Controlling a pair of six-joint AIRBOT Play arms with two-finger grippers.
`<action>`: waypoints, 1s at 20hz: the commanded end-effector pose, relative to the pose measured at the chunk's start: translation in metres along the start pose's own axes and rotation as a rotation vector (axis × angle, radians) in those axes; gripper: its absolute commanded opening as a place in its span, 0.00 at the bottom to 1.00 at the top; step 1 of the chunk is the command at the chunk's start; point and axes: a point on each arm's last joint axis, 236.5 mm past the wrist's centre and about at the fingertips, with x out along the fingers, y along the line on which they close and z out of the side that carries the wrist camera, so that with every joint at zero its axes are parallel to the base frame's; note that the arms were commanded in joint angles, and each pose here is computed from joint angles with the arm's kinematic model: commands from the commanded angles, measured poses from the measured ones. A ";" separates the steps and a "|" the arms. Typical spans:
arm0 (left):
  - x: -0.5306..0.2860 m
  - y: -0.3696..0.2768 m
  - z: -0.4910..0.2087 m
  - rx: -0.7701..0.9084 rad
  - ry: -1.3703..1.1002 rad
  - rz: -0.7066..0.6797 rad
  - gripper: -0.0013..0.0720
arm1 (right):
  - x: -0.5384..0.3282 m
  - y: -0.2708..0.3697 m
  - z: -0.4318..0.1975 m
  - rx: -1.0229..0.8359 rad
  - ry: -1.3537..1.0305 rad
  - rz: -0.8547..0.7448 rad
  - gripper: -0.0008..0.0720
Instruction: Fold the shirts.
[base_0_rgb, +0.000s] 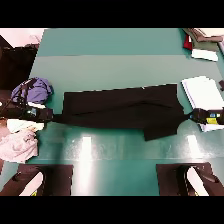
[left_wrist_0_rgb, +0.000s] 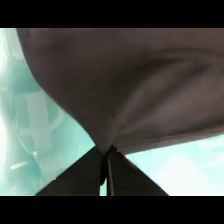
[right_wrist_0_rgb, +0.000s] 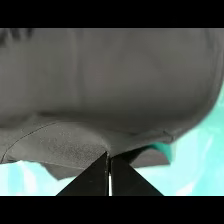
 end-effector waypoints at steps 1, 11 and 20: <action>0.014 0.011 0.028 -0.056 -0.072 0.016 0.05 | 0.003 0.012 0.039 -0.030 -0.038 0.032 0.04; 0.057 0.030 0.085 -0.207 -0.208 -0.019 0.05 | 0.067 0.004 0.103 -0.101 0.093 -0.029 0.04; 0.067 0.036 0.126 -0.242 -0.256 -0.033 0.05 | 0.092 -0.005 0.137 -0.053 0.057 -0.030 0.04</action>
